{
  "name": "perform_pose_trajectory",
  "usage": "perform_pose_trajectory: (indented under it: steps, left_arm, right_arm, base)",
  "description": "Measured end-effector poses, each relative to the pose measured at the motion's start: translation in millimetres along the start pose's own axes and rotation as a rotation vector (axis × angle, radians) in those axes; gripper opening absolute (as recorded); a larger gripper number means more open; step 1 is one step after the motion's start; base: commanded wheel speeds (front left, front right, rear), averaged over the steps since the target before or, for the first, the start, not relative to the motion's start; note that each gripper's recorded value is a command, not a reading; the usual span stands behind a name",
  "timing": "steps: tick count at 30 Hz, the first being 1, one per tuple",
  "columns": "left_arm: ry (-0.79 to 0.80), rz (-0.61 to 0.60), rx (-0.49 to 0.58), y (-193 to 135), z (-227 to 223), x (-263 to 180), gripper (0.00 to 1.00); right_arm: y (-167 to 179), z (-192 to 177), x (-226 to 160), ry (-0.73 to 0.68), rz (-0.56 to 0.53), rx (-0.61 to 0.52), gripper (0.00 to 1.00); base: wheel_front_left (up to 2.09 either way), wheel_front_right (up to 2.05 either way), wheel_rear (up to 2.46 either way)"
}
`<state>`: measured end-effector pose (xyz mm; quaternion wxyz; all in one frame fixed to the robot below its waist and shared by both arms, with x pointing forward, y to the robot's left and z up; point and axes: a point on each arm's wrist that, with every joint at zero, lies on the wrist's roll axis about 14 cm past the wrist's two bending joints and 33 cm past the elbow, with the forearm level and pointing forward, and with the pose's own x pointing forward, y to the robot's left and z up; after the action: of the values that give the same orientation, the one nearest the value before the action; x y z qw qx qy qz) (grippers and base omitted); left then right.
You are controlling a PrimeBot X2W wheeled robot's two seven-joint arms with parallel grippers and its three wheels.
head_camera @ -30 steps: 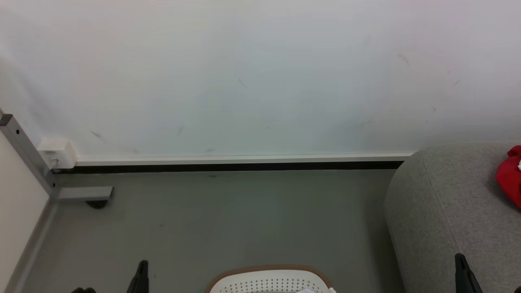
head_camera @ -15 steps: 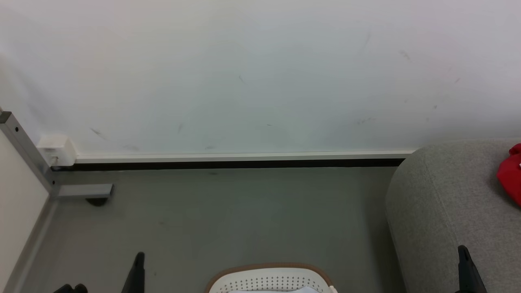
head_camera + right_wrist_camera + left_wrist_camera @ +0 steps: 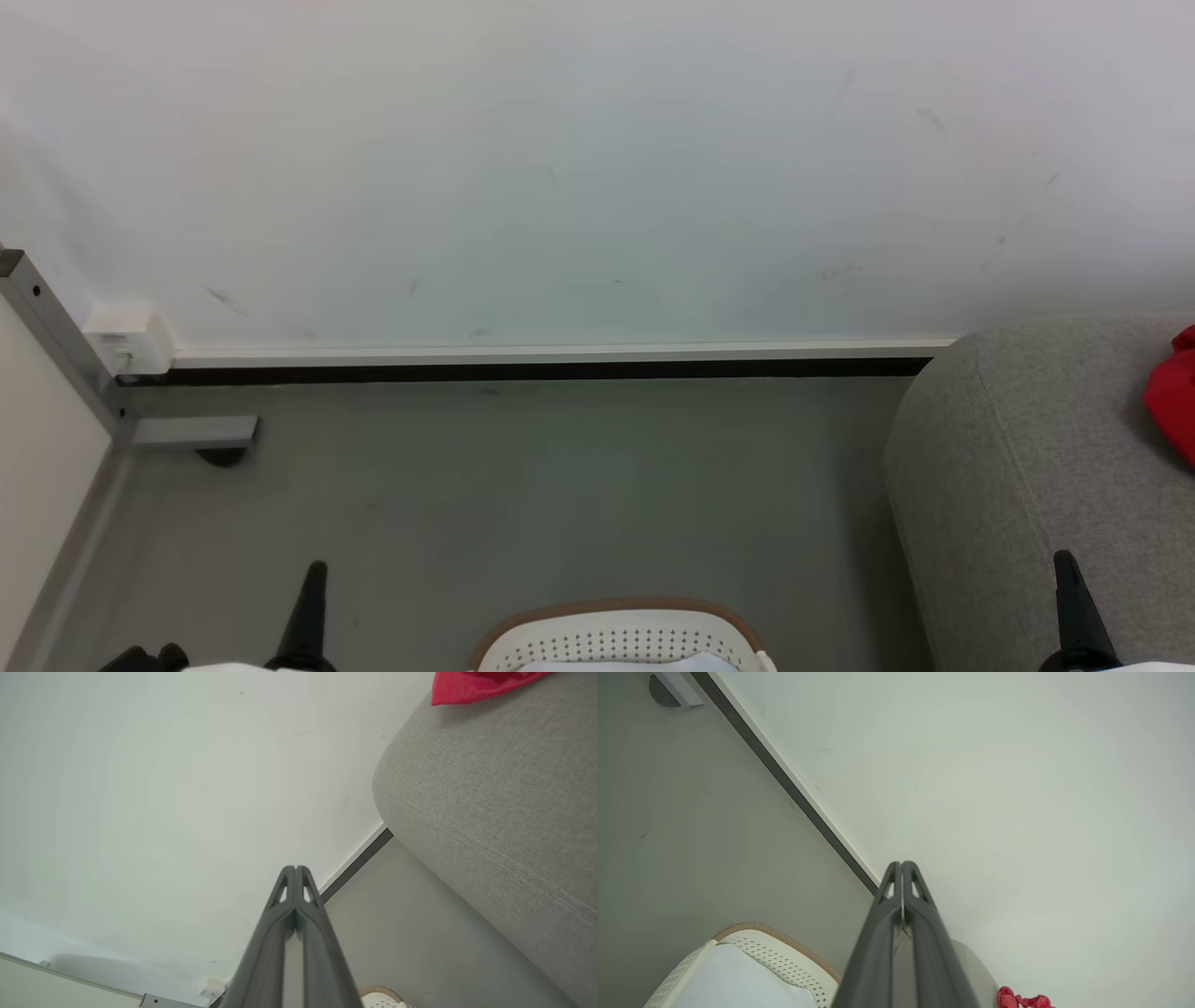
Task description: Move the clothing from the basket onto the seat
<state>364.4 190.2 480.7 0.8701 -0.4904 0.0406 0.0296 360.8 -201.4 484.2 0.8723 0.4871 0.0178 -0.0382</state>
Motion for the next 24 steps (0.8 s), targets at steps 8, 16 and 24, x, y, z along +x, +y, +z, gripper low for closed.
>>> perform_pose_trajectory:
  steps: [8, 16, 24]
  left_arm:
    - [-0.001, -0.007, -0.079, -1.9, 3.2, 3.5, 0.0]
    - [-0.002, -0.017, -0.158, -4.3, 5.4, 6.4, 0.0]
    - [-0.003, -0.026, -0.235, -6.6, 7.9, 9.4, 0.0]
  right_arm:
    - [2.4, 1.1, 3.9, 0.005, 0.005, 0.087, 0.0]
    - [3.7, 1.7, 6.7, 0.009, 0.009, 0.165, 0.0]
    - [8.3, 3.7, 11.3, 0.01, 0.022, 0.242, 0.0]
  base:
    - [0.0, 0.0, 0.0]
    - [0.0, 0.0, 0.0]
    - [0.0, 0.0, 0.0]
